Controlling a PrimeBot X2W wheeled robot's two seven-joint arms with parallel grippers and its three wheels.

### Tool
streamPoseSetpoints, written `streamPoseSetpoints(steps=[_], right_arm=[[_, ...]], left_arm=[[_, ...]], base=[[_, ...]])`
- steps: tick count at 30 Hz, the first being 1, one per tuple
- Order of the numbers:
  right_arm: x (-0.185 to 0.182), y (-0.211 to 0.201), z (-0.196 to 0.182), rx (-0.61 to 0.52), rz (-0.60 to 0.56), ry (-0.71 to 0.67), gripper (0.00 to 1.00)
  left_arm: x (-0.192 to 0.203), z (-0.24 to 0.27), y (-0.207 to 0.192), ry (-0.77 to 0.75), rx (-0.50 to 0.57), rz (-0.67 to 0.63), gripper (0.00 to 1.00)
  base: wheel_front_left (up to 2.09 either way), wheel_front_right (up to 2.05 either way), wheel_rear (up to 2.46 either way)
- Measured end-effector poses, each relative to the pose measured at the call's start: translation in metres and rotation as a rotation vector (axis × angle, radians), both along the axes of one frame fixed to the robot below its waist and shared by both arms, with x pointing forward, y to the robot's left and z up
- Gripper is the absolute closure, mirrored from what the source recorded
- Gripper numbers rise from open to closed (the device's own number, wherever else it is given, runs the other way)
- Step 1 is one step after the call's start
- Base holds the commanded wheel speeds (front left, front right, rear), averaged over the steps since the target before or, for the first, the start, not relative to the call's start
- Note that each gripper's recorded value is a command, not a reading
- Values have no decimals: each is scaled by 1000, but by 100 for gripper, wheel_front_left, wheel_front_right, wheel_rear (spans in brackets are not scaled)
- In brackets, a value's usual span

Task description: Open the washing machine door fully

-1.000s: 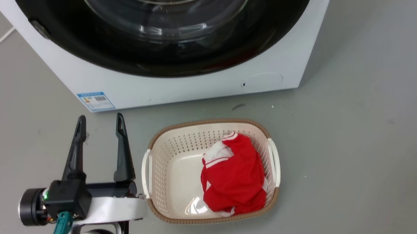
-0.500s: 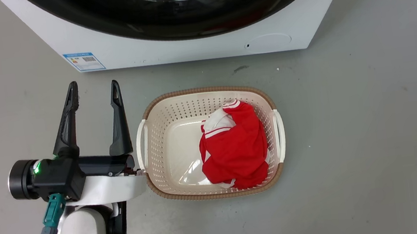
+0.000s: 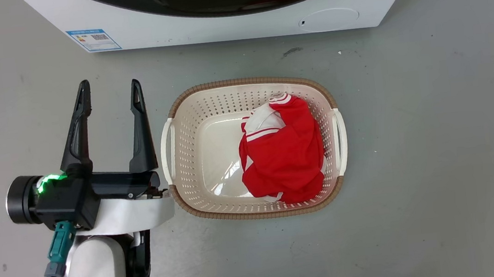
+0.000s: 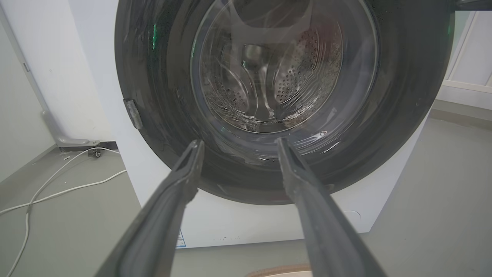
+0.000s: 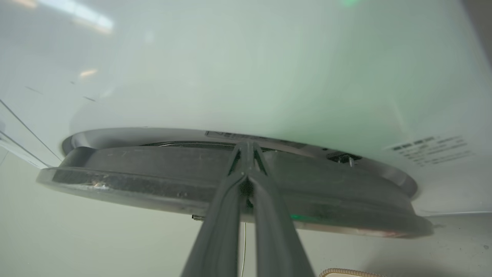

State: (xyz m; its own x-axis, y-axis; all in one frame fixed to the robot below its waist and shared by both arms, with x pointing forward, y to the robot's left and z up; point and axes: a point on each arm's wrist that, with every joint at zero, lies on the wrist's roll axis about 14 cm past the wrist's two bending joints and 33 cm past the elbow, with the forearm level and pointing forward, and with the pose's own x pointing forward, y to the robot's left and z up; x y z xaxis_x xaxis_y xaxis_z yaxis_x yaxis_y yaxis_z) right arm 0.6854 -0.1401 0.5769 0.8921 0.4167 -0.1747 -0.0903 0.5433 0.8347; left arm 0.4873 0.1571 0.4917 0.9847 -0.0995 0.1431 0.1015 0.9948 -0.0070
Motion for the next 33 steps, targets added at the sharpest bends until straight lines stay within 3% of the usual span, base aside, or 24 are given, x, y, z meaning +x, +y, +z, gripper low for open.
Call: streamPoseSetpoints(steps=[13, 33], right_arm=[[-11, 26, -6, -4, 184, 63, 100], [-107, 61, -11, 53, 471, 196, 100]], left_arm=[[1, -2, 0, 4, -4, 1, 0], [-27, 31, -5, -39, -10, -10, 0]], base=[[0, 0, 0], [0, 0, 0]])
